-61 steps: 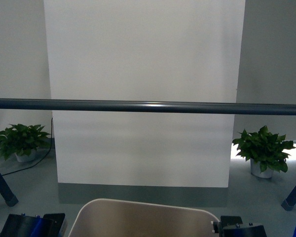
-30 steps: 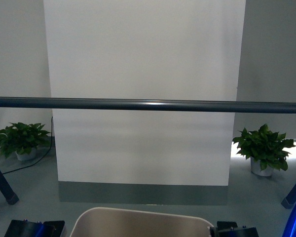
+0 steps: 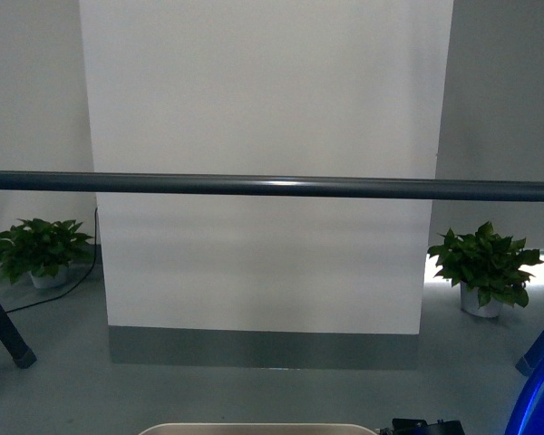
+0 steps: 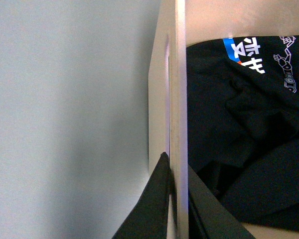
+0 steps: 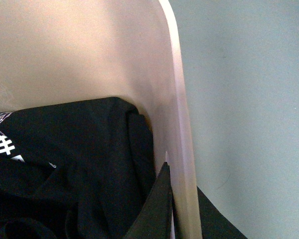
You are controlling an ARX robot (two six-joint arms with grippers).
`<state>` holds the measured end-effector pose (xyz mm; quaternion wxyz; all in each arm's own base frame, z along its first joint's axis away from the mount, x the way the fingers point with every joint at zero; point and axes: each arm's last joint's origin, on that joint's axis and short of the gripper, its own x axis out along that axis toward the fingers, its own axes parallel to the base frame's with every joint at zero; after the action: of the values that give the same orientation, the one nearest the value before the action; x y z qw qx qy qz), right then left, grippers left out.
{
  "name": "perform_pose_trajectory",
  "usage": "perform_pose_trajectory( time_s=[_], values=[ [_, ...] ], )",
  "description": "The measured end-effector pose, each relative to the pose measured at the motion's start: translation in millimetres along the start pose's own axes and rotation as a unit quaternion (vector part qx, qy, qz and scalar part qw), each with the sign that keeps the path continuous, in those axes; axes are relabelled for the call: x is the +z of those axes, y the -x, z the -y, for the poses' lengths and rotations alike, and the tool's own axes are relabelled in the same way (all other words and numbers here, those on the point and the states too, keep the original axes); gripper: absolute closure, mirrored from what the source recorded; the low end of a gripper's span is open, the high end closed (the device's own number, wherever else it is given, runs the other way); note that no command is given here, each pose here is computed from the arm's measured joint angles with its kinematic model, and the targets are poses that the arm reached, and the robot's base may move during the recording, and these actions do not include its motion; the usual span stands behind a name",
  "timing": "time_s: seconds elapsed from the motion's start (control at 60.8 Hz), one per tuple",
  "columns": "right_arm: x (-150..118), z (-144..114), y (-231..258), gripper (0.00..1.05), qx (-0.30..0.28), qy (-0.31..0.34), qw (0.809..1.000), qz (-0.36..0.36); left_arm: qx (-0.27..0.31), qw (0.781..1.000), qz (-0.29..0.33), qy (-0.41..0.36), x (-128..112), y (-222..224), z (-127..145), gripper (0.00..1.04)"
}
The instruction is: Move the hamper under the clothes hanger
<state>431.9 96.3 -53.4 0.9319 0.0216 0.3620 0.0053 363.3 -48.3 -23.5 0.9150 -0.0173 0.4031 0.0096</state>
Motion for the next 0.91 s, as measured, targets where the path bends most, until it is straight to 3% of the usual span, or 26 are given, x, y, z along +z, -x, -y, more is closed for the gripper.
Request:
perform_pose_trajectory(
  time_s=[0.362, 0.428, 0.527, 0.658, 0.905],
  values=[
    [-1.7, -1.2, -4.4, 1.02, 0.001, 0.007, 1.0, -0.011, -0.002, 1.0, -0.015, 0.005, -8.7, 5.1, 1.7, 0.99],
    [-1.2, -2.0, -4.5, 1.02, 0.002, 0.008, 1.0, -0.01, -0.007, 1.0, -0.02, 0.003, -9.6, 5.2, 2.9, 0.87],
    [0.4, -4.1, -4.7, 0.9, 0.001, 0.008, 1.0, -0.006, -0.014, 1.0, -0.022, 0.002, -9.6, 5.2, 5.3, 0.72],
    [2.1, -4.5, -5.0, 0.65, 0.003, 0.006, 1.0, -0.002, -0.026, 0.999, -0.026, 0.001, -9.9, 5.4, 9.7, 0.47],
    [4.9, -4.6, -4.1, 0.35, -0.001, 0.005, 1.0, 0.006, -0.031, 0.999, -0.018, 0.003, -0.6, 8.8, 10.6, 0.17]
  ],
)
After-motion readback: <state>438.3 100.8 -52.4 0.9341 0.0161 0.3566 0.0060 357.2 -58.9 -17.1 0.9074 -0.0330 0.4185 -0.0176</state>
